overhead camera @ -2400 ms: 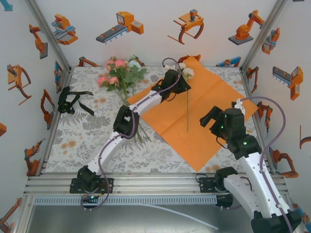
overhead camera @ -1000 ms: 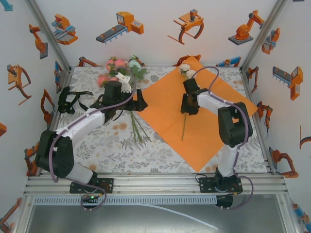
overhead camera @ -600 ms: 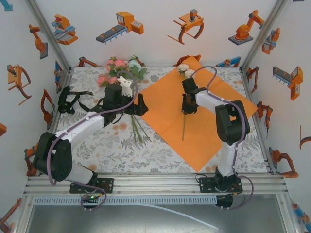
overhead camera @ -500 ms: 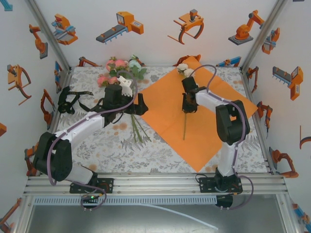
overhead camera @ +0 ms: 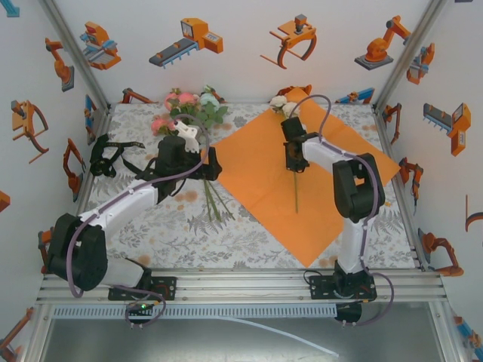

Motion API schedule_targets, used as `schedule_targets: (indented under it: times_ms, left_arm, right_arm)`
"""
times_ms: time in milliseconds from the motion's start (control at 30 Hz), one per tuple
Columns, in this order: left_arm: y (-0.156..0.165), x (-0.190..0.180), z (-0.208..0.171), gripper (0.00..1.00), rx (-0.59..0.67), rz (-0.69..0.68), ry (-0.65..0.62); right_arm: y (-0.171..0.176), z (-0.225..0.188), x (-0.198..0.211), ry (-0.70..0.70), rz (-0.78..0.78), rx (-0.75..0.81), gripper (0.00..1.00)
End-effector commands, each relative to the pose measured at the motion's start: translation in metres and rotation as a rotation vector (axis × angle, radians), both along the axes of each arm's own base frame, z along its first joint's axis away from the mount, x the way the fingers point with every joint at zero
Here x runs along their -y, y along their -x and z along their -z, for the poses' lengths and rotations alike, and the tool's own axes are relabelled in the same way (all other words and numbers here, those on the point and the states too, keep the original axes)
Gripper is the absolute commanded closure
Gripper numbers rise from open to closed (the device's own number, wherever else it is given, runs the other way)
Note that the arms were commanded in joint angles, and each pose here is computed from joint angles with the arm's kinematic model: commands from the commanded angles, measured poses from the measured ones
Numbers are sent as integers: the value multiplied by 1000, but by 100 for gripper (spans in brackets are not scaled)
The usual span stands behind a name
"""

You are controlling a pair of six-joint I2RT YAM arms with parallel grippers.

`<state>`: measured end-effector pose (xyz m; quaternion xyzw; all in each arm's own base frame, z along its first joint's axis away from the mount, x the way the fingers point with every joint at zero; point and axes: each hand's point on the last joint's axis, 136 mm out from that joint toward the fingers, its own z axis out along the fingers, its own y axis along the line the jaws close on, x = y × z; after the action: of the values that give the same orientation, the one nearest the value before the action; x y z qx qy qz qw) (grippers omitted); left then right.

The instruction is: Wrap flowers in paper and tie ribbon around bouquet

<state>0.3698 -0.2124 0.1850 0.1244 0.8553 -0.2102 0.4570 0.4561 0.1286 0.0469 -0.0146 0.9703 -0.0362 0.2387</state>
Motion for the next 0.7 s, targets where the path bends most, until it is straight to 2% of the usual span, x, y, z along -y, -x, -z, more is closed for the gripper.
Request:
schedule_targets:
  times_ms: [0,67,233,367,467,667]
  left_arm:
    - [-13,-31,5,0,-32,-149,-13]
    - [-24,-49,13,2,-68,-243,-22]
    - [-59,-74,36,16,-131,-365,-9]
    - [-94,-81,55,41,-171,-411,14]
    - [-119,-84,64,57,-178,-431,30]
    - [-152,-105,81,65,-206,-564,17]
  right_arm:
    - [0,-10,2,8,12,18,77]
    - [1,-28,1,-12,14,46,69]
    - [15,-94,5,-78,36,152,67]
    - [44,-129,-5,-220,21,214,64]
    - [65,-140,-7,-273,18,239,63]
    - [96,-146,0,-318,35,251,61]
